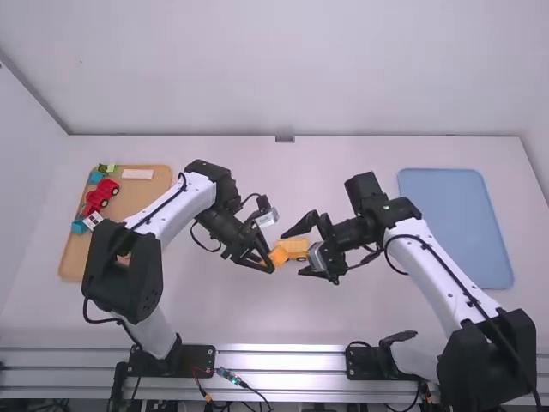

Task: Assemble lego blocks to make yellow taxi

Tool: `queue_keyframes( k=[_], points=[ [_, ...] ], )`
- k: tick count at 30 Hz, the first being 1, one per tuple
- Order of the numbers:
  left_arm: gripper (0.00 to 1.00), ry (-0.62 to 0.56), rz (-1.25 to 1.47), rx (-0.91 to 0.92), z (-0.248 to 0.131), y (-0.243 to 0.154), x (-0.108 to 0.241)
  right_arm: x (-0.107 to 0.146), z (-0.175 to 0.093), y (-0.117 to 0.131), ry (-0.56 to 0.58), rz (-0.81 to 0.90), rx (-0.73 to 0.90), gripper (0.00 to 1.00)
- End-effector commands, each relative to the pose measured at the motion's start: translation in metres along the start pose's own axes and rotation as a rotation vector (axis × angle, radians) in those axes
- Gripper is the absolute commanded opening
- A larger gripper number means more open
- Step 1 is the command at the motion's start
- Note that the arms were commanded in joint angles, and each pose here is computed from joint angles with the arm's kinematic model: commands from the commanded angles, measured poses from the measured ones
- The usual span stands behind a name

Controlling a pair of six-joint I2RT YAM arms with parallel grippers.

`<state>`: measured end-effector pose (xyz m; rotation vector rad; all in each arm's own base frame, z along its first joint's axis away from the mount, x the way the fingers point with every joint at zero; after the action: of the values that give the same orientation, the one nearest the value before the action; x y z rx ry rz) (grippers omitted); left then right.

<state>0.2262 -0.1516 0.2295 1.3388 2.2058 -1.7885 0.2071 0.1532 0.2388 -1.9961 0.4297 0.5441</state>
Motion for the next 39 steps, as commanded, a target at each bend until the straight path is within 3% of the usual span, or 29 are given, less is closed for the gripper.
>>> queue_keyframes(
  k=[1,8,23,32,39],
  points=[
    [0.02,-0.028,0.058,0.020,0.003,0.001,-0.002,0.001,0.005,-0.003,-0.003,0.087,-0.002,0.88],
    [0.02,0.000,0.074,-0.003,0.008,0.006,-0.004,0.003,0.011,-0.005,-0.008,0.084,-0.008,0.87],
    [0.02,-0.027,-0.008,-0.068,0.009,0.022,-0.014,0.005,0.011,-0.004,0.012,0.118,-0.020,0.64],
    [0.02,-0.022,0.043,-0.025,0.009,0.013,-0.010,0.007,0.012,-0.001,0.029,0.120,-0.031,0.65],
    [0.02,-0.018,0.051,-0.021,0.011,0.012,-0.010,0.010,0.016,0.004,0.008,0.116,-0.012,0.60]
  ],
)
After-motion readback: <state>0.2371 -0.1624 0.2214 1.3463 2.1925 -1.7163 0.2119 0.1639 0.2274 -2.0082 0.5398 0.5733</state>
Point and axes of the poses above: each hand's point on the last joint's axis, 136 mm out from that joint toward the fingers, its own z axis out along the fingers, its own y axis along the line the jaws close on, x = y × z, the point moved 9 cm from there along -z, back along the fingers, and after that the axes turned 10 degrees about -z, right-handed, at the moved point
